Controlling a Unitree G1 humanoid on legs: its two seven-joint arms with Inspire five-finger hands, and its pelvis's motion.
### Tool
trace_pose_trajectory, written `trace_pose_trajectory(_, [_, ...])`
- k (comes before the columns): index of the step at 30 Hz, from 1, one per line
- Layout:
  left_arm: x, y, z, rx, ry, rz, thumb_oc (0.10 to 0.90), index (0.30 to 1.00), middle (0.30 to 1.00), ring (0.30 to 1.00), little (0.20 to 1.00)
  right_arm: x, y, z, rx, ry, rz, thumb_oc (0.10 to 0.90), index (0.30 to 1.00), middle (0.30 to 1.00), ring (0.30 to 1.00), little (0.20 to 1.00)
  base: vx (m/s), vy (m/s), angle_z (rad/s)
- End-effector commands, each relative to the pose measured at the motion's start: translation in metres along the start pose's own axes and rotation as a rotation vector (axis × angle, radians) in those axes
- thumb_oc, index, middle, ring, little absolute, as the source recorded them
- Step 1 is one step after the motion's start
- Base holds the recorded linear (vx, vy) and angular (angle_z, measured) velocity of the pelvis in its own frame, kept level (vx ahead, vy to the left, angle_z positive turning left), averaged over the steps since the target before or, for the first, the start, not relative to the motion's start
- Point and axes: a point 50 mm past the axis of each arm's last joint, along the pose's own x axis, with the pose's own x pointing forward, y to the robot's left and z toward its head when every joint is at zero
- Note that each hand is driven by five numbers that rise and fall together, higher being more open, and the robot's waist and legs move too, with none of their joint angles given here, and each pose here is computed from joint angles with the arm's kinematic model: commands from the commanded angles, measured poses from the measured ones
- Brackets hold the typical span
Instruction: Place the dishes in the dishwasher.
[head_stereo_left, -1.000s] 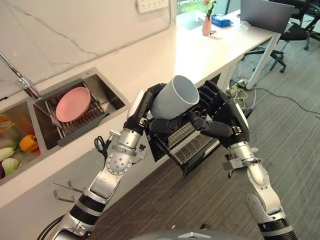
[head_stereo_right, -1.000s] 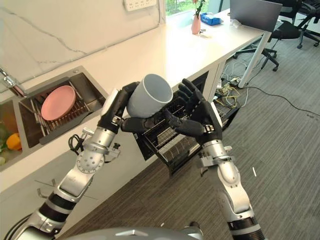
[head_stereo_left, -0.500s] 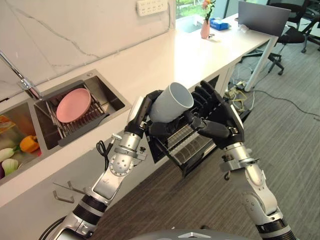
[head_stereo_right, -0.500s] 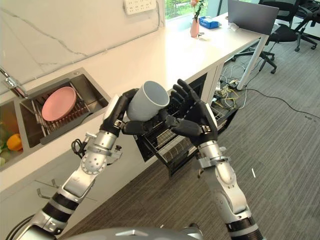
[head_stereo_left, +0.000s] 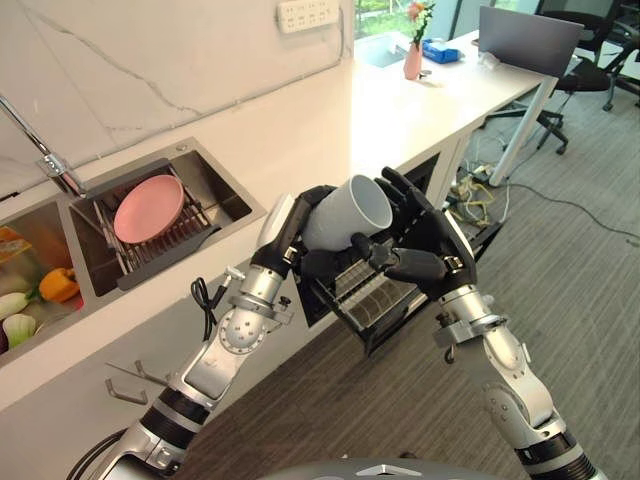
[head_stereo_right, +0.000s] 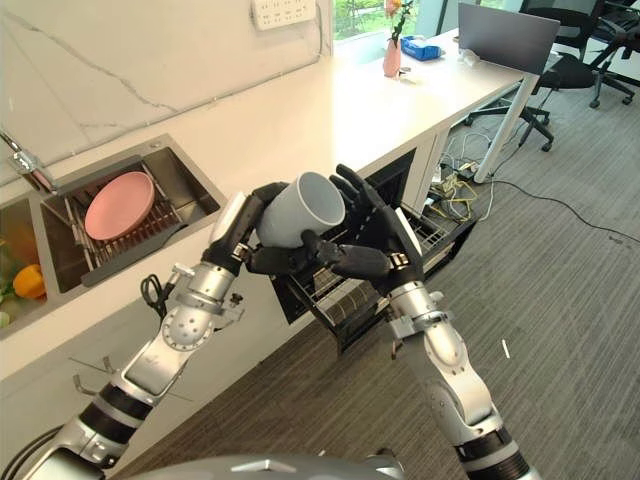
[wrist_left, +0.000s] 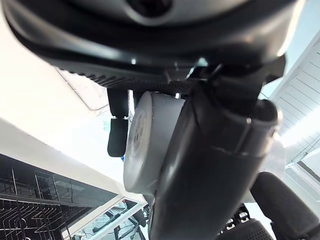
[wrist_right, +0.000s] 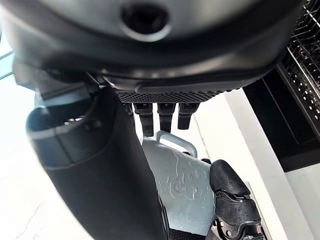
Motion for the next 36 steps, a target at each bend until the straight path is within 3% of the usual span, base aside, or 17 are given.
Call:
trace_pose_trajectory(1, [0.031,-0.022,0.067,0.161,-0.455,-0.236,0.400,0.300,0.300,0.300,0.300,0.029,0.042,0.055,-0.014,-0.330,0.257,0.800,0.900,0.900,0.900,0.900,0.00,0.007,0.05])
trace_pose_trajectory(9, [0.023,-0.035,0.081,0.333,-0.612,-0.407,0.400,0.300,0.300,0.300,0.300,0.028,0.037,0.056,-0.156,-0.304,0.278,0.800,0.900,0.900,0.900,0.900,0.00,0.006,0.05])
trace_pose_trajectory(14, [0.021,-0.040,0.081,0.332,-0.624,-0.435,0.400,0.300,0.300,0.300,0.300,0.030,0.037,0.056,-0.194,-0.300,0.278,0.800,0.900,0.900,0.900,0.900,0.00,0.000,0.00])
trace_pose_trajectory(16, [0.028,-0.036,0.085,0.304,-0.631,-0.377,0.400,0.300,0.300,0.300,0.300,0.032,0.036,0.053,-0.182,-0.295,0.257,0.800,0.900,0.900,0.900,0.900,0.00,0.000,0.00])
trace_pose_trajectory(18, [0.033,-0.039,0.105,0.274,-0.707,-0.367,0.400,0.300,0.300,0.300,0.300,0.032,0.039,0.053,-0.183,-0.301,0.277,0.800,0.900,0.900,0.900,0.900,0.00,-0.006,0.02])
trace_pose_trajectory(19, [0.033,-0.041,0.109,0.271,-0.727,-0.387,0.400,0.300,0.300,0.300,0.300,0.032,0.040,0.054,-0.205,-0.299,0.286,0.620,0.629,0.629,0.629,0.629,0.01,-0.004,0.05])
trace_pose_trajectory(20, [0.031,-0.042,0.112,0.271,-0.744,-0.400,0.400,0.300,0.300,0.300,0.300,0.031,0.039,0.055,-0.234,-0.310,0.270,0.400,0.300,0.300,0.300,0.300,0.01,0.000,0.05])
trace_pose_trajectory(30, [0.026,-0.033,0.113,0.227,-0.731,-0.349,0.400,0.300,0.300,0.300,0.300,0.023,0.032,0.053,-0.227,-0.346,0.148,0.400,0.300,0.300,0.300,0.300,0.00,0.000,0.02])
trace_pose_trajectory(31, [0.026,-0.031,0.111,0.223,-0.720,-0.334,0.579,0.568,0.568,0.568,0.568,0.022,0.030,0.053,-0.219,-0.351,0.131,0.400,0.300,0.300,0.300,0.300,0.00,-0.004,0.05])
trace_pose_trajectory(32, [0.026,-0.029,0.108,0.215,-0.701,-0.315,0.800,0.900,0.900,0.900,0.900,0.021,0.029,0.053,-0.214,-0.357,0.108,0.400,0.300,0.300,0.300,0.300,0.01,-0.004,0.06])
trace_pose_trajectory(36, [0.022,-0.024,0.089,0.200,-0.591,-0.273,0.800,0.900,0.900,0.900,0.900,0.016,0.021,0.053,-0.197,-0.367,0.039,0.400,0.300,0.300,0.300,0.300,0.00,-0.002,0.03])
